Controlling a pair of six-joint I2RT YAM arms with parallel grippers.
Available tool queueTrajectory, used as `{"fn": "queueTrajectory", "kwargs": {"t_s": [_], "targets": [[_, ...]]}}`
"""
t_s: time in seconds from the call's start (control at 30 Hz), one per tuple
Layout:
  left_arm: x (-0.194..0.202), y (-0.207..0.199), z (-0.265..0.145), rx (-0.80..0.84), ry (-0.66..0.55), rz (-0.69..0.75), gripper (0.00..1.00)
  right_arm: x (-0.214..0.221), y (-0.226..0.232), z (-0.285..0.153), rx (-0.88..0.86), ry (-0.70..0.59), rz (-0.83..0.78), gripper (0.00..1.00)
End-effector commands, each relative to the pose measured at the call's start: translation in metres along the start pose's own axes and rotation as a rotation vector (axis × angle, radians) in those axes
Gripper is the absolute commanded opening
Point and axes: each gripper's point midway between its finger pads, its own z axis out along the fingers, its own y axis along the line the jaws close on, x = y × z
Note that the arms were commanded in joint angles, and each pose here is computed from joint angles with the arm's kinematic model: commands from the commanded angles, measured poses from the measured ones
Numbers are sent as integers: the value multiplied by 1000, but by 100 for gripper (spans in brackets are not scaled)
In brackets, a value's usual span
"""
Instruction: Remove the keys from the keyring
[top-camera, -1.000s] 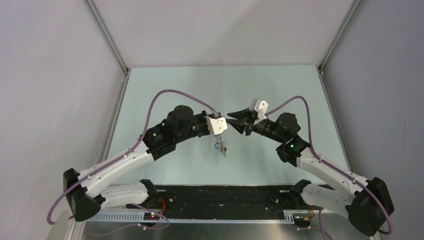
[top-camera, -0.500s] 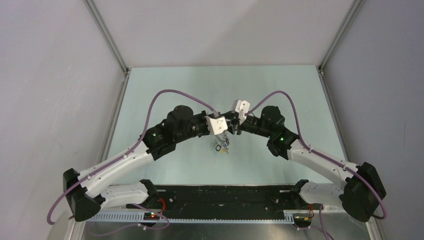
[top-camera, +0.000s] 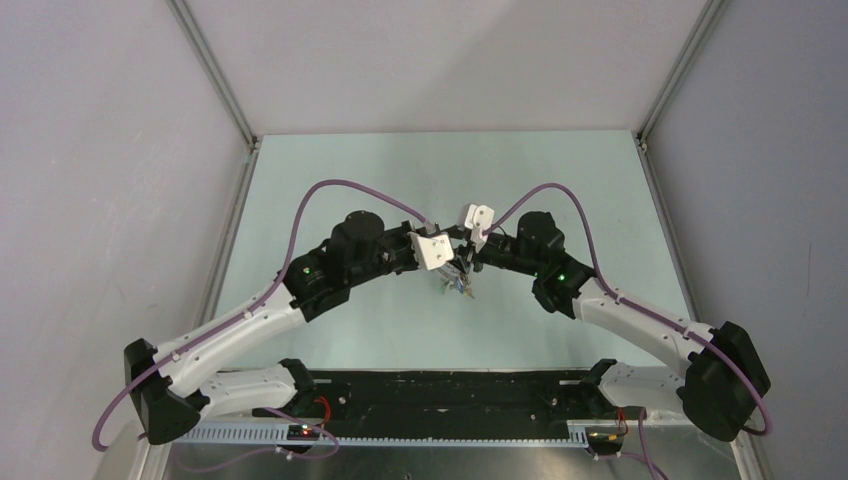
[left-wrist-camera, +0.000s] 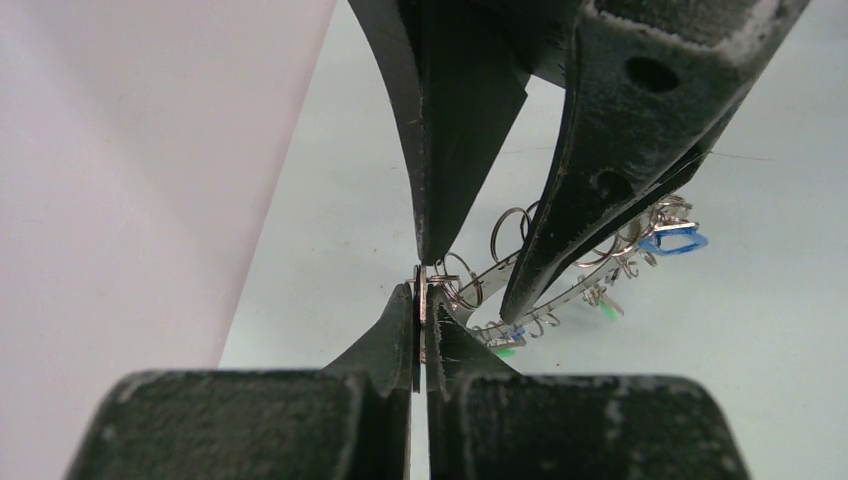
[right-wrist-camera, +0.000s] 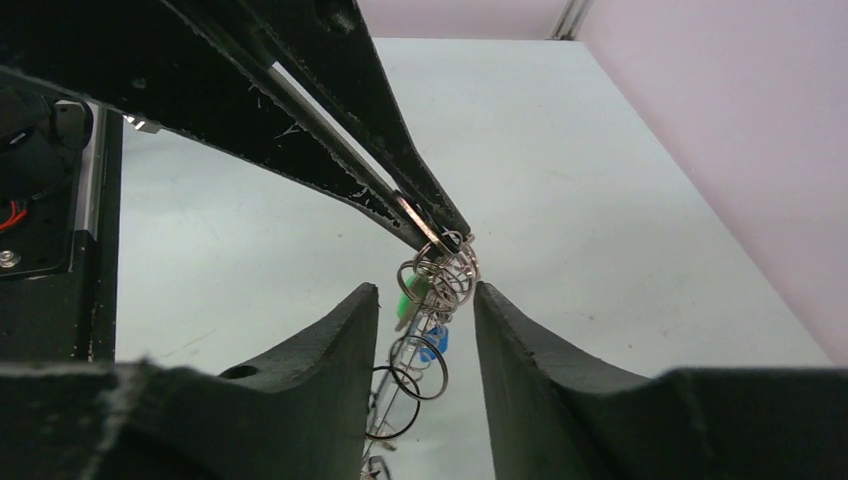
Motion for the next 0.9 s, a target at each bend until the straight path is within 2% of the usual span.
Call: {"fn": "queueTrajectory", "kwargs": {"t_s": [0.0,0.07,0.23,0.37,0.67,0.87], "targets": [[-28,17,-9,-54,-99,9,0,-26,-5,3,3,-52,-54,43],[-28,17,-9,-56,-100,8,0,-27,-5,4,2,-51,-58,41],[-29,17,-10,-55,-103,9,0,-26,-2,7,8,-42,-76,48],[-30,17,-10,-53,-105,7,0,-29,-4,12,50,-46,-82,46],[-30,19,-12,-64,-105,6,0,-37,-14,14,170,-56,-57,19],[-27,24,-13,-90,-86,5,0,-41,-4,13,139,-84,51,11]]}}
